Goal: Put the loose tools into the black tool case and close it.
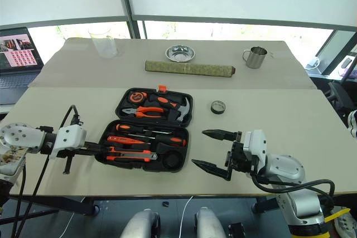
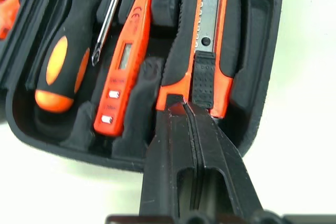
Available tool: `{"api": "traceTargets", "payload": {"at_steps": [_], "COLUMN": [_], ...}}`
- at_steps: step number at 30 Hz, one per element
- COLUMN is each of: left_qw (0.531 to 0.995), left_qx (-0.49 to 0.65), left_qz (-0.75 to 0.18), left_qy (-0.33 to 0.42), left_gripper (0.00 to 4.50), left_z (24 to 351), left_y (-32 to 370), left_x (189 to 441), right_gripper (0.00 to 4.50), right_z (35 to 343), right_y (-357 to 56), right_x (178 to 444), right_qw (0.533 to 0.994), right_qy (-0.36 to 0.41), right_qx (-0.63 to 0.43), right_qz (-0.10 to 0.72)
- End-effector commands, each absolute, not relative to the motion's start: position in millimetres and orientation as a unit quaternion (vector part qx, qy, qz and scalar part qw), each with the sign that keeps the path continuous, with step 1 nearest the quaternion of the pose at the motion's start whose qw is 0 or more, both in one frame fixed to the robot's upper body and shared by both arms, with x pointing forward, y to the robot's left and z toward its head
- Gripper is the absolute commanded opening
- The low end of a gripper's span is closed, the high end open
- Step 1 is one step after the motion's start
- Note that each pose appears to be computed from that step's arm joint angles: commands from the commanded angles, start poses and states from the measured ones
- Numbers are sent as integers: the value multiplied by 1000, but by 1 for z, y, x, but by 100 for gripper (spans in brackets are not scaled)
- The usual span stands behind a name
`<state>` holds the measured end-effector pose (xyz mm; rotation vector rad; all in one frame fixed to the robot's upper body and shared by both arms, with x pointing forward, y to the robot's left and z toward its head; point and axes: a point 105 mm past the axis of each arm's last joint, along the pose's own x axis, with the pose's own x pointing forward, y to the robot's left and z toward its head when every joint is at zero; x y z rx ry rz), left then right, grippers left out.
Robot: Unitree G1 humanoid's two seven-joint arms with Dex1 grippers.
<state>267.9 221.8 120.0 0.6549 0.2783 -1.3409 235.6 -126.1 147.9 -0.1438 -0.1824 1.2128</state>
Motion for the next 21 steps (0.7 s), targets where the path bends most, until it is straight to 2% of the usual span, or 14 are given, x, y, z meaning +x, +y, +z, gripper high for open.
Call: {"api": "traceTargets", "payload": {"at_steps": [1,5,8,21], "left_qw": [730,734,731,743], "left_qx": [270,227,216,240], "left_qz": [-626,-640,-646,-615], "left_qy": [60,26,34,114], "left_gripper": [4,4,4,4], "left_z": [144,159,155,87], "left_y": [203,184,176,154], "left_x": [266,265,263,281], "right_gripper": [450,450,450,450], "right_z": [157,157,157,159], "right_y": [-126,-127,-127,-126], "right_x": [235,234,234,236], "right_qw": [812,812,813,817], "right_qy": [-104,-102,-102,-107], "right_qx": [-78,-78,-79,-79], "right_qz": [569,569,568,561]}}
